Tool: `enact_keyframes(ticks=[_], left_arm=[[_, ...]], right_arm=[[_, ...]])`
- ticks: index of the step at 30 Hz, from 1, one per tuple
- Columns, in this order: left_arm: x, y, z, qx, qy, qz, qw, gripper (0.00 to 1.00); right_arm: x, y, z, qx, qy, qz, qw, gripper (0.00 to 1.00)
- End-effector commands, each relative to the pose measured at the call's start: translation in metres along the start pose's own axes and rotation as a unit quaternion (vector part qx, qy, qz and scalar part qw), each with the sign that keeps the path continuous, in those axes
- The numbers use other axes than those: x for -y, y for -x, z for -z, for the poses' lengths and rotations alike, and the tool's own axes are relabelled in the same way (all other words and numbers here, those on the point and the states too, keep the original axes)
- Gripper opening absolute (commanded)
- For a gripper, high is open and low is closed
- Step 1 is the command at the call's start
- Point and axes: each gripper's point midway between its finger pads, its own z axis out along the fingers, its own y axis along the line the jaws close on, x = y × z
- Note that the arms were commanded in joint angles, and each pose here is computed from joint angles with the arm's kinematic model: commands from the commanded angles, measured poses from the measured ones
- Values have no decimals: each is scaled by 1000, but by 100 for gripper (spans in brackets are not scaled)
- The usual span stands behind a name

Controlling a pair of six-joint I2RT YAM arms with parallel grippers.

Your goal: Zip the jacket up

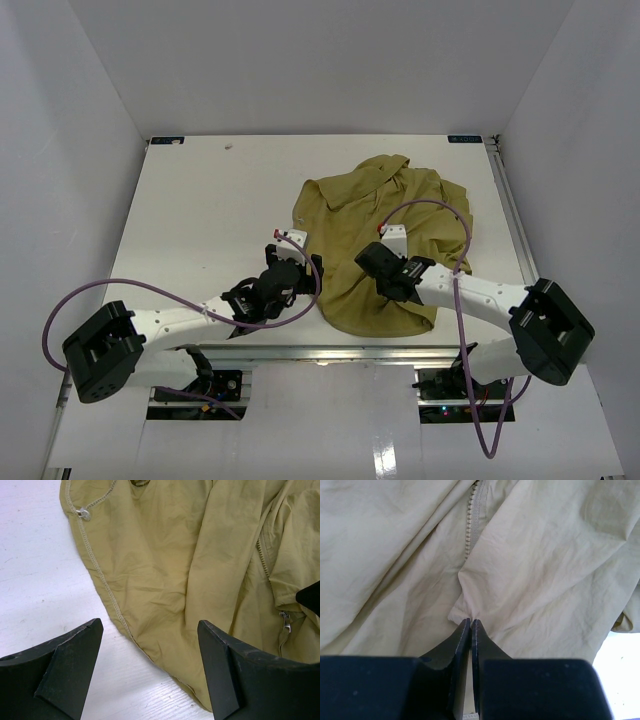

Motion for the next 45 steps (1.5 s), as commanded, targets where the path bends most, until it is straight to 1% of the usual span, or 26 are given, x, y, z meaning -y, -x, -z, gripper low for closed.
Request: enact_keyframes(ticks=[1, 3, 4, 8, 11, 12, 14, 17, 18, 20, 21, 23, 24, 25, 26, 27, 30, 31, 32, 35, 38, 40, 43, 45], left_arm=[[2, 16, -2, 18, 5, 4, 1000, 87], [2, 16, -2, 17, 6, 4, 1000, 87], [2, 16, -2, 18, 6, 5, 1000, 87], [-2, 16, -2, 20, 14, 1, 1000, 87], [-7, 16, -2, 24, 28, 0, 999, 87], [-8, 16, -2, 24, 29, 0, 999, 87], [-7, 16, -3, 22, 28, -2, 999, 87], [-5, 15, -4, 18, 27, -3, 999, 87], [-5, 15, -5, 17, 26, -3, 1000, 86], [-4, 14, -5, 16, 24, -3, 1000, 86], [-4, 13, -5, 15, 23, -3, 1000, 86], [-3, 11, -6, 13, 22, -4, 1000, 86], [-2, 11, -7, 12, 21, -4, 1000, 86], [-1, 9, -8, 9, 21, -6, 1000, 86], [-1, 8, -8, 7, 21, -7, 1000, 86], [-2, 7, -9, 6, 22, -8, 1000, 86], [-3, 6, -9, 4, 25, -8, 1000, 86], [-3, 7, -8, 5, 25, -7, 1000, 86], [-3, 8, -8, 7, 24, -5, 1000, 86], [-2, 9, -7, 9, 20, -4, 1000, 86], [-2, 9, -7, 10, 21, -5, 1000, 86], [-3, 9, -7, 10, 23, -5, 1000, 86], [-3, 10, -7, 11, 23, -4, 1000, 86], [-3, 11, -6, 11, 23, -2, 1000, 86]], right_arm=[[-6, 28, 11, 37, 13, -3, 999, 8], [-10, 34, 12, 44, 22, 12, 999, 8], [-19, 47, 15, 56, 36, 17, 998, 8], [-59, 90, 40, 94, 129, 38, 986, 8], [-80, 108, 65, 123, 204, 36, 971, 8], [-82, 110, 71, 130, 218, 32, 967, 8], [-70, 102, 77, 145, 227, 12, 963, 8], [-36, 73, 64, 139, 183, -22, 973, 8], [-21, 68, 65, 149, 171, -57, 972, 8], [12, 28, 43, 128, 115, -76, 982, 8], [22, 13, 36, 116, 97, -96, 984, 8], [41, -17, 27, 88, 62, -107, 988, 8], [53, -28, 26, 77, 41, -104, 991, 8], [52, -30, 26, 78, 46, -114, 989, 8], [51, -31, 27, 79, 55, -127, 987, 9], [52, -31, 28, 80, 54, -140, 985, 13], [69, -25, 35, 92, 17, -167, 982, 38], [73, -22, 38, 96, 8, -172, 980, 45], [76, -18, 42, 100, 2, -175, 979, 48], [73, -1, 54, 114, 15, -177, 977, 48], [66, 12, 62, 122, 33, -158, 979, 43], [61, 22, 68, 126, 40, -151, 980, 41], [51, 32, 70, 131, 49, -143, 980, 41], [36, 39, 69, 133, 71, -135, 979, 41]])
